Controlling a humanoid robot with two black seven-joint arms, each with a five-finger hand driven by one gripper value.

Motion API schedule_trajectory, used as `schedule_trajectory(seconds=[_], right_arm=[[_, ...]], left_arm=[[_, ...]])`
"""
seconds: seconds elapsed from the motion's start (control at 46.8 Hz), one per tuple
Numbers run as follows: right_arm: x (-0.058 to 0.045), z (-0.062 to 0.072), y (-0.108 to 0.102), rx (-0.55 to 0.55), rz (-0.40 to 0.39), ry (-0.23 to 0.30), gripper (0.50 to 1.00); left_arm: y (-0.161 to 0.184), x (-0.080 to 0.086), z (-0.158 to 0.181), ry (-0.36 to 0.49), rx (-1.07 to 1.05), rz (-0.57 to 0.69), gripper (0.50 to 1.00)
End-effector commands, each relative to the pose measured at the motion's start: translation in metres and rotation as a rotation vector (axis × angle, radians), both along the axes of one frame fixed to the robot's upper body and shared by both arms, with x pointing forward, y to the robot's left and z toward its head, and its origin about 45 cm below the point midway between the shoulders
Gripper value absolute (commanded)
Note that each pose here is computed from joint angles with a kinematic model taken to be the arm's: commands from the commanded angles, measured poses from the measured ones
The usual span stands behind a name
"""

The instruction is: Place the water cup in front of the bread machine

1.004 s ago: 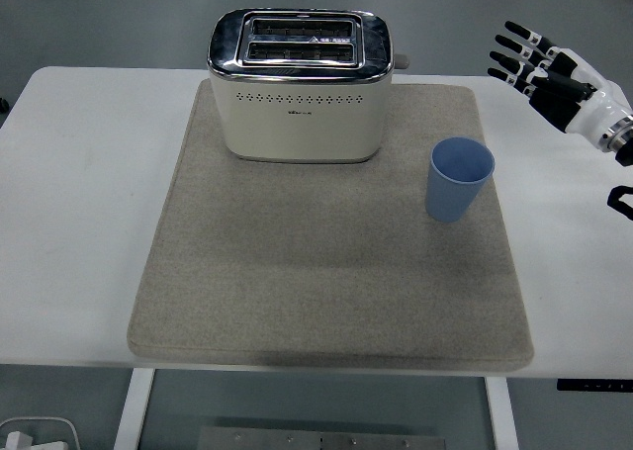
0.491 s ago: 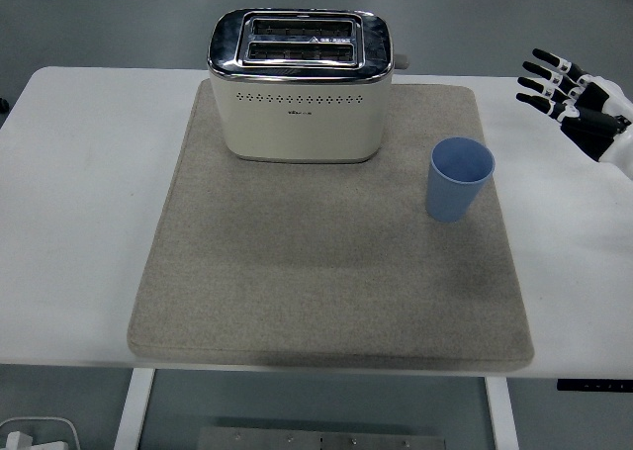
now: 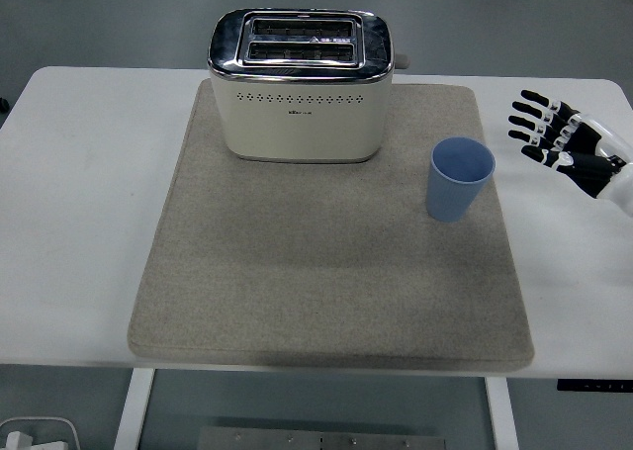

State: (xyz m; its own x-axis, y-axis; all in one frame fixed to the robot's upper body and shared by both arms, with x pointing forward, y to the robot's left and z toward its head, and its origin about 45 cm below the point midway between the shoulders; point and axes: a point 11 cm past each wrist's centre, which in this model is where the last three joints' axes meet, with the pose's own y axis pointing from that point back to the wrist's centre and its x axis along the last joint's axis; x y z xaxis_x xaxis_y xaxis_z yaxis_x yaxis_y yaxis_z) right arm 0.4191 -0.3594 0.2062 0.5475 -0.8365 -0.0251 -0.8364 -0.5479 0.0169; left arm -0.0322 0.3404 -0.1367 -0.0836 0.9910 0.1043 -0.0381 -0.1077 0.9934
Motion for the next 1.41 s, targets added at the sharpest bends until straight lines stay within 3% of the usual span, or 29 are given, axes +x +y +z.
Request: schedule_trajectory(seconds=[0.0,0.192,0.641,0.94,1.111,1.389], right_arm=[[-0.005,-0.008,0.001,-0.02,0.012,0.017,0.928],[-0.011,-0.019,0.006,-0.043,0.034,0.039,0.928],[-0.014,-0.022,0.029,-0.018,0.094,0.035,0.928],[-0.016,-0.024,0.033,-0.011,0.102,0.039,0.928],[-0.017,-0.031,0.051,-0.004,0.136,0.047,0.928],[-0.017,-0.037,0.059,-0.023,0.126,0.04,0.928]], left_arm=[[0.0,0.0,0.0,0.0,0.0,0.0,1.0],[0.0,0.0,0.0,0.0,0.0,0.0,1.0],[0.0,0.0,0.0,0.0,0.0,0.0,1.0],[0.0,0.0,0.0,0.0,0.0,0.0,1.0],[0.0,0.0,0.0,0.0,0.0,0.0,1.0],[0.0,0.0,0.0,0.0,0.0,0.0,1.0]])
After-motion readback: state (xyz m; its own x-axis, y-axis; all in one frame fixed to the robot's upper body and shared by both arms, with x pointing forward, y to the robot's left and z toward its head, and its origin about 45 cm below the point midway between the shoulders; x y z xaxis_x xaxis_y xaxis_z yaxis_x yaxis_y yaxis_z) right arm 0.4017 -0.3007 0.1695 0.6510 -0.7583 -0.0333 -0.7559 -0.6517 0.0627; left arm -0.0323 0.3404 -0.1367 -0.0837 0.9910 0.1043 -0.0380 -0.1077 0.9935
